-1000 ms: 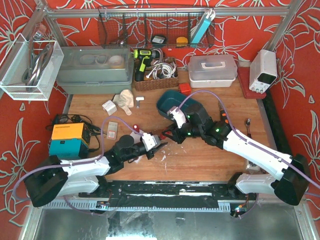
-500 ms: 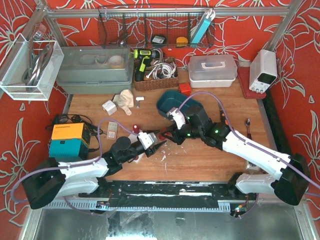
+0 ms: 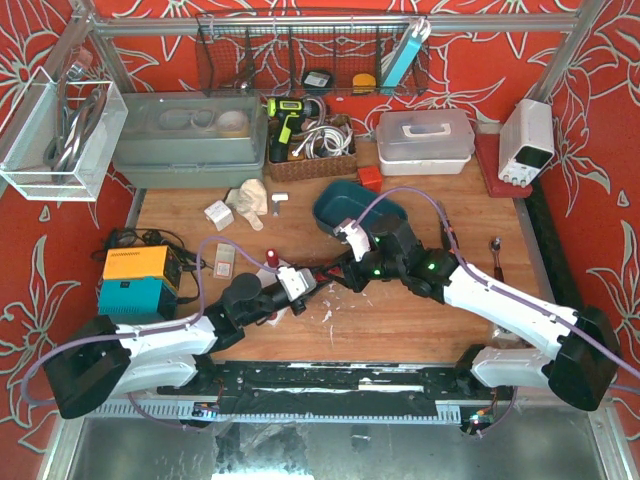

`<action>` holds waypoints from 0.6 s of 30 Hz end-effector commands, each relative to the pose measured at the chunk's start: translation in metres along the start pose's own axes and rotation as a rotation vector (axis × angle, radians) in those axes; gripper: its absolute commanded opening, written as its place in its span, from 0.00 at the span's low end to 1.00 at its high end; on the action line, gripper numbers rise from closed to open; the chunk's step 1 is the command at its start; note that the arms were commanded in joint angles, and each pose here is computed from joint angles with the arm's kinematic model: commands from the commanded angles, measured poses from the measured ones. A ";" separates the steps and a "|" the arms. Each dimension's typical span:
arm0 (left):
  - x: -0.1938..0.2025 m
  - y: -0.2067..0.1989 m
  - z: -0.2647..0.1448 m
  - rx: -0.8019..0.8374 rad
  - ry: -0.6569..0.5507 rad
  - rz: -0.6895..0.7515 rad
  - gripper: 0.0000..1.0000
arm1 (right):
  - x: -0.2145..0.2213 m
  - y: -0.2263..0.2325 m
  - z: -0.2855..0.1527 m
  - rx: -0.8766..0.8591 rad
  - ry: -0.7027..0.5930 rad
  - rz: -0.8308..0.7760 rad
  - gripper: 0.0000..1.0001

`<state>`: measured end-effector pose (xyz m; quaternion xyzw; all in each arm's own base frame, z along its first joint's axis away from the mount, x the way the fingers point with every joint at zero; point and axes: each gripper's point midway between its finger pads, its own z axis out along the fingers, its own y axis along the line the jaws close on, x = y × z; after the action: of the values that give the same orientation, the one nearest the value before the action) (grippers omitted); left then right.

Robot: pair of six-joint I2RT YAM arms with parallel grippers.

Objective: Install the large spring

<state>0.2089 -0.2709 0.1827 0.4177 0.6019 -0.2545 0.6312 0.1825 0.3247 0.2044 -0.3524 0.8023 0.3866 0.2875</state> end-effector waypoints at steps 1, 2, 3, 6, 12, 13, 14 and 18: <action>-0.009 -0.001 0.001 0.014 -0.023 0.040 0.22 | -0.004 0.002 -0.007 0.014 -0.037 -0.029 0.00; -0.007 -0.002 0.000 0.016 -0.017 0.044 0.15 | 0.000 -0.003 -0.010 0.043 -0.029 -0.041 0.00; -0.006 -0.002 -0.001 0.019 -0.010 0.049 0.07 | 0.004 -0.009 -0.011 0.072 -0.018 -0.049 0.00; -0.005 -0.001 -0.004 0.020 0.004 0.059 0.00 | 0.018 -0.030 -0.015 0.141 0.022 -0.046 0.00; -0.025 -0.007 -0.013 0.058 -0.065 0.063 0.00 | 0.042 -0.061 -0.007 0.174 0.073 0.034 0.00; -0.026 -0.008 -0.014 0.063 -0.068 0.061 0.00 | 0.042 -0.062 -0.006 0.167 0.073 0.037 0.00; -0.025 -0.009 -0.014 0.066 -0.065 0.061 0.00 | 0.043 -0.060 -0.004 0.147 0.073 0.033 0.00; -0.011 -0.007 -0.006 0.060 0.013 0.059 0.00 | 0.025 -0.047 -0.010 0.100 0.024 -0.013 0.26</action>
<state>0.1946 -0.2687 0.1794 0.4516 0.5959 -0.2570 0.6122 0.1767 0.3154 0.1930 -0.3704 0.7843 0.4124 0.2787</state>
